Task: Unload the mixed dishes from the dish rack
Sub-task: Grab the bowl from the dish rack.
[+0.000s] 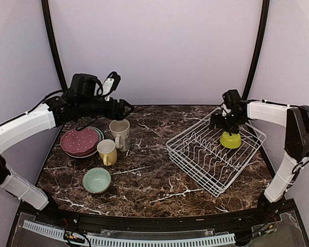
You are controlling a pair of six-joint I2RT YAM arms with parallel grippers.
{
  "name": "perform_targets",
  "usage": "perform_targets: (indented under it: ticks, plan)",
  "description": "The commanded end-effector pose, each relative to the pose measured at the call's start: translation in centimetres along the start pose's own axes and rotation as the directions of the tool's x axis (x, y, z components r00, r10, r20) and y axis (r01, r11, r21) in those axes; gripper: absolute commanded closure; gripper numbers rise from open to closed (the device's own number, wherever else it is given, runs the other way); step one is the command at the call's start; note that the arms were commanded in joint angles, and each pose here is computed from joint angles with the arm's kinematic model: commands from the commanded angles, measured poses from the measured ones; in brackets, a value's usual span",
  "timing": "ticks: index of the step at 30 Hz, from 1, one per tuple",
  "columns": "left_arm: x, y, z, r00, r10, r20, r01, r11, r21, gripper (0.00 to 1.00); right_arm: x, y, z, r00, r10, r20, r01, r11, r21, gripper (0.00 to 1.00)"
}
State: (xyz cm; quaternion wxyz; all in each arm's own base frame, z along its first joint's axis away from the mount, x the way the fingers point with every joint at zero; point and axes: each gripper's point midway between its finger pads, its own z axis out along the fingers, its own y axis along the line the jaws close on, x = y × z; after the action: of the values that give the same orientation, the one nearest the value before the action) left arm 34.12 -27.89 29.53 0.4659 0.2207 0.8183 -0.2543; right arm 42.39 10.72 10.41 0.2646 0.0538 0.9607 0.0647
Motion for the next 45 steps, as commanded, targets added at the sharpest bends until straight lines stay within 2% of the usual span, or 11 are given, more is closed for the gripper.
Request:
perform_targets:
  ticks: [1,7,9,13,16,21,28,34,39,43,45]
  plan:
    - [1.2,0.0,0.7,0.999,-0.017,-0.034,0.018,1.0,0.015,0.2,0.0,0.1,-4.1,0.998,0.042,0.042,-0.04,0.997,-0.06,0.01]
    - [1.4,-0.3,1.0,0.998,-0.031,-0.045,0.033,0.999,0.036,0.2,0.3,-1.1,-6.4,0.987,0.153,0.05,-0.146,0.981,-0.124,0.01]
    - [1.5,-0.2,1.0,0.998,-0.031,-0.047,0.033,0.999,0.032,0.2,0.5,-2.4,-6.7,0.971,0.234,0.046,-0.227,0.966,-0.124,0.01]
    - [1.4,-0.4,0.9,0.998,-0.034,-0.044,0.036,0.999,0.039,0.2,1.7,-5.7,-6.0,0.887,0.461,0.006,-0.455,0.878,-0.151,0.01]
    - [1.3,-0.3,0.8,0.999,-0.033,-0.041,0.035,0.999,0.038,0.2,2.2,-7.1,-5.0,0.815,0.579,-0.028,-0.573,0.797,-0.192,0.01]
    - [1.4,-0.4,0.9,0.998,-0.036,-0.045,0.037,0.998,0.041,0.2,2.6,-7.6,-2.6,0.755,0.652,-0.068,-0.653,0.739,-0.169,0.01]
    - [1.5,-0.3,1.0,0.998,-0.036,-0.048,0.037,0.999,0.035,0.2,4.3,-9.4,0.6,0.659,0.747,-0.086,-0.752,0.658,-0.048,0.01]
    - [1.8,-0.2,1.4,0.998,-0.038,-0.057,0.04,0.999,0.036,0.2,2.0,-7.9,1.0,0.723,0.686,-0.081,-0.689,0.705,-0.169,0.01]
    - [2.3,-0.2,1.8,0.996,-0.043,-0.074,0.046,0.998,0.038,0.21,1.9,-8.4,0.6,0.711,0.702,-0.046,-0.699,0.696,-0.164,0.01]
    - [2.4,-0.1,2.0,0.996,-0.044,-0.078,0.047,0.998,0.036,0.2,0.5,-7.5,0.1,0.727,0.686,-0.017,-0.667,0.7,-0.257,0.01]
    - [2.5,-0.2,2.0,0.996,-0.045,-0.081,0.048,0.998,0.038,0.2,0.4,-8.0,-0.2,0.72,0.694,0.006,-0.672,0.7,-0.242,0.01]
